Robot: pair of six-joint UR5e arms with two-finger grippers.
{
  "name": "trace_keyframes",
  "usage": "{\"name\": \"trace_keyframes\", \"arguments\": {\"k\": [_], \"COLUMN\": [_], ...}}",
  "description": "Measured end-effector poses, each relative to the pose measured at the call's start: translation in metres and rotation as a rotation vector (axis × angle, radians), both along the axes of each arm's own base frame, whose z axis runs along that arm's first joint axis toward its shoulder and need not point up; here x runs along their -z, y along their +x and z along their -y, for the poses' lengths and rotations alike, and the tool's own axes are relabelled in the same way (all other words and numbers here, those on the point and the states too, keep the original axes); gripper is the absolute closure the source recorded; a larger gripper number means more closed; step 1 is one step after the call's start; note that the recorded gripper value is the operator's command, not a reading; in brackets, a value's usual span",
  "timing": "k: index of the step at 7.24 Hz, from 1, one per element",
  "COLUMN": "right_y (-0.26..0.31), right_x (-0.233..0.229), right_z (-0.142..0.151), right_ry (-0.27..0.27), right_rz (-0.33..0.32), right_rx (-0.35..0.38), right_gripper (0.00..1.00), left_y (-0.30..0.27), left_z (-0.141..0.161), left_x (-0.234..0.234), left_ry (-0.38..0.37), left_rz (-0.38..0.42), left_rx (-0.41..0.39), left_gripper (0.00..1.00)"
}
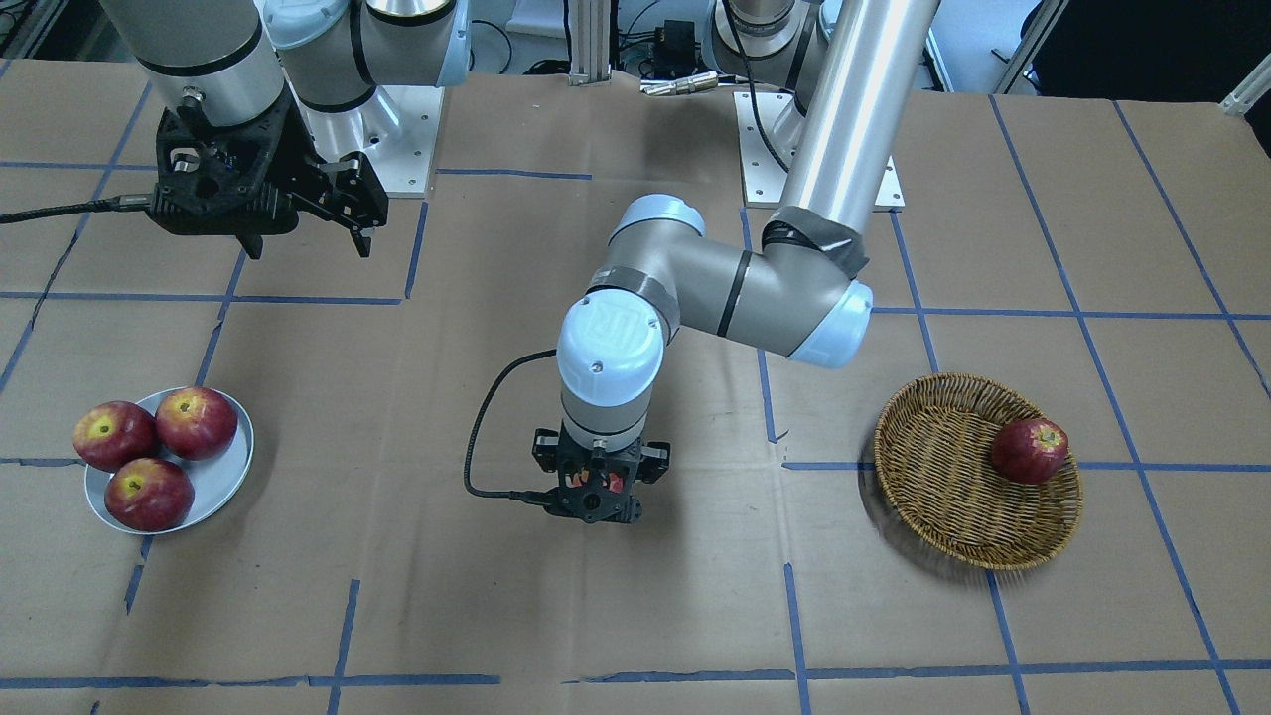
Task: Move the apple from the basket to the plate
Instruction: 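Carry the apple with the left gripper to the table center, then release the apple on the table and raise the left gripper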
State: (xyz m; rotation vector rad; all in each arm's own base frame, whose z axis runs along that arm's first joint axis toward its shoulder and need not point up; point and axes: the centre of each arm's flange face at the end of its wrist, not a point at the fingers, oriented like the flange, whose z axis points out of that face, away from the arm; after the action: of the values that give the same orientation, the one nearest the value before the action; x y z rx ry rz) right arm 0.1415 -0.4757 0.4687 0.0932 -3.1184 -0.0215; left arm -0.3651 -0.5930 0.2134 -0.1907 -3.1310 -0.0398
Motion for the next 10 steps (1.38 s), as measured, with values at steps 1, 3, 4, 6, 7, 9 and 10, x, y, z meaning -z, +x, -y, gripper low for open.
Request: {"name": "trace_keyframes", "arguments": {"k": [1,3,4,6,7,9,10], "right_y": [0.000,-0.001,-0.001,-0.001,-0.001,-0.001,-0.001], "right_x": [0.000,0.000,-0.001,-0.003,-0.004,-0.004,-0.004], "right_z": [0.000,0.001,0.001,0.001,0.002,0.002,0.002], "right_ry": [0.001,0.000,-0.002,-0.007,-0.010,-0.011,-0.010], "right_rz": [-0.001,-0.001,0.000,0.000,0.001,0.001,0.000], "right_rx": [0.000,0.001,0.001,0.002,0.002,0.002,0.001], "right_gripper": [0.00,0.00,0.00,0.00,0.00,0.00,0.00], "left_y": [-0.012,-0.019,-0.019,-0.019,-0.019,-0.017,-0.016], "left_z": [-0.004,-0.009,-0.010,-0.013,-0.013,-0.012,-0.010], "left_x": [0.009,0.016,0.019,0.023,0.022,0.015,0.005], "left_ry": [0.009,0.018,0.023,0.031,0.031,0.019,0.007], "left_rz": [0.006,0.012,0.014,0.016,0.016,0.014,0.011], "left_rx": [0.012,0.022,0.024,0.025,0.025,0.026,0.026], "left_gripper": [0.55,0.41,0.40,0.01,0.01,0.01,0.01]}}
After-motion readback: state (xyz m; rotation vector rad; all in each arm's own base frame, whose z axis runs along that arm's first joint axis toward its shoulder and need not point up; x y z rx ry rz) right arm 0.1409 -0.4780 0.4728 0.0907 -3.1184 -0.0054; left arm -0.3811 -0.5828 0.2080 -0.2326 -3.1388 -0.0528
